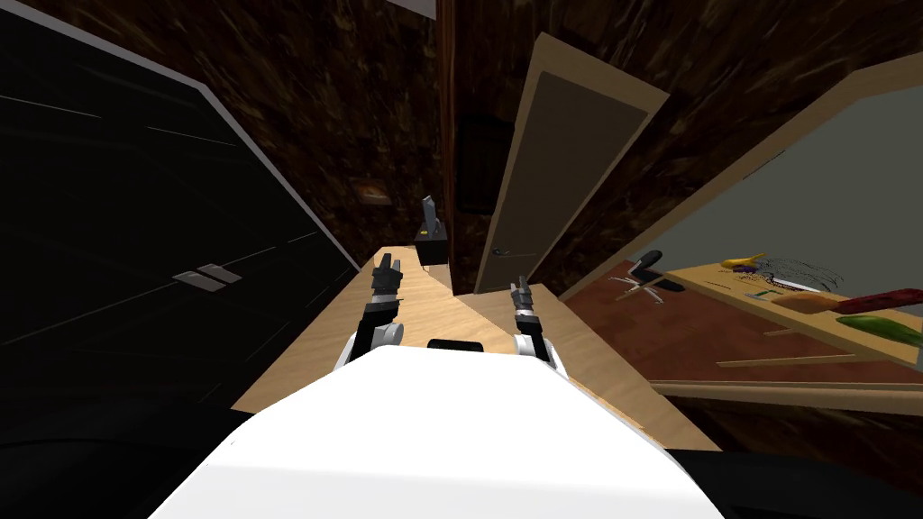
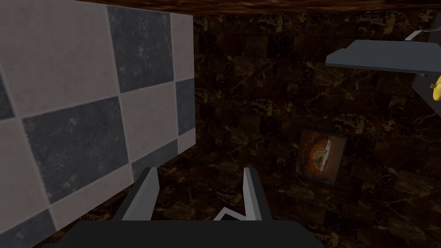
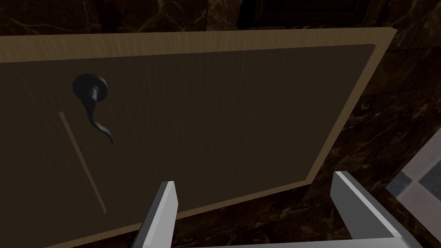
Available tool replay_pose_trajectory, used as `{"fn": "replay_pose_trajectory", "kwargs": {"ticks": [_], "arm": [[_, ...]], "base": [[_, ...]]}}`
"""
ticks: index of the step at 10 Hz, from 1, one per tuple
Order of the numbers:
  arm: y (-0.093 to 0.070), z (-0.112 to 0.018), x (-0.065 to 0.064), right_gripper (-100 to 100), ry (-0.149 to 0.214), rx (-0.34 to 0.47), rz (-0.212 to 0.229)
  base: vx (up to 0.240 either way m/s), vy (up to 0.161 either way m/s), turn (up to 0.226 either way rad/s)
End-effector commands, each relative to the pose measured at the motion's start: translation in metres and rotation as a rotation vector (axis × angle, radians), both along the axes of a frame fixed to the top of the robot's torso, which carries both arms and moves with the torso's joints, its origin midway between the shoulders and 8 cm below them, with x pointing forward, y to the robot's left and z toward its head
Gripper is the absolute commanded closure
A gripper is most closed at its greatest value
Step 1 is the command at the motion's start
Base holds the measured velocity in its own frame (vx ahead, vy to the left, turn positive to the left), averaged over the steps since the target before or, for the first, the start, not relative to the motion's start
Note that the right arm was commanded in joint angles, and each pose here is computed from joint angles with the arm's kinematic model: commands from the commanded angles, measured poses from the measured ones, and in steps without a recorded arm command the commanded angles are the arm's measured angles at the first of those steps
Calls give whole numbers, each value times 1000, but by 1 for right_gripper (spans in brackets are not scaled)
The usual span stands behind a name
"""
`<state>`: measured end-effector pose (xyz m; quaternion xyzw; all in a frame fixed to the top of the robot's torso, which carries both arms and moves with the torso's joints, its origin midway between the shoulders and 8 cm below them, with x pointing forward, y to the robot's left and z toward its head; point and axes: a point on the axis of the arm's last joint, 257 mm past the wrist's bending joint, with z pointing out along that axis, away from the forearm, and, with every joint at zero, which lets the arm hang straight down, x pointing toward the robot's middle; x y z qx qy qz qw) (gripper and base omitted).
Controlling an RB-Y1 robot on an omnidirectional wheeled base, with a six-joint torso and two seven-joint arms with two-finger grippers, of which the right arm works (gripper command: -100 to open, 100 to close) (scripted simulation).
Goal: Pull the door open
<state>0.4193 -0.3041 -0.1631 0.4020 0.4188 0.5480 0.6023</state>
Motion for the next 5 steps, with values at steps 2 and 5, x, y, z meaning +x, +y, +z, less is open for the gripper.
{"fn": "replay_pose_trajectory", "kwargs": {"ticks": [2,5], "arm": [[-3,-17,4,-100,28,0,6],[-7,-38,10,-100,61,0,12]], "base": [[89,-79,79],[84,-78,93]]}}
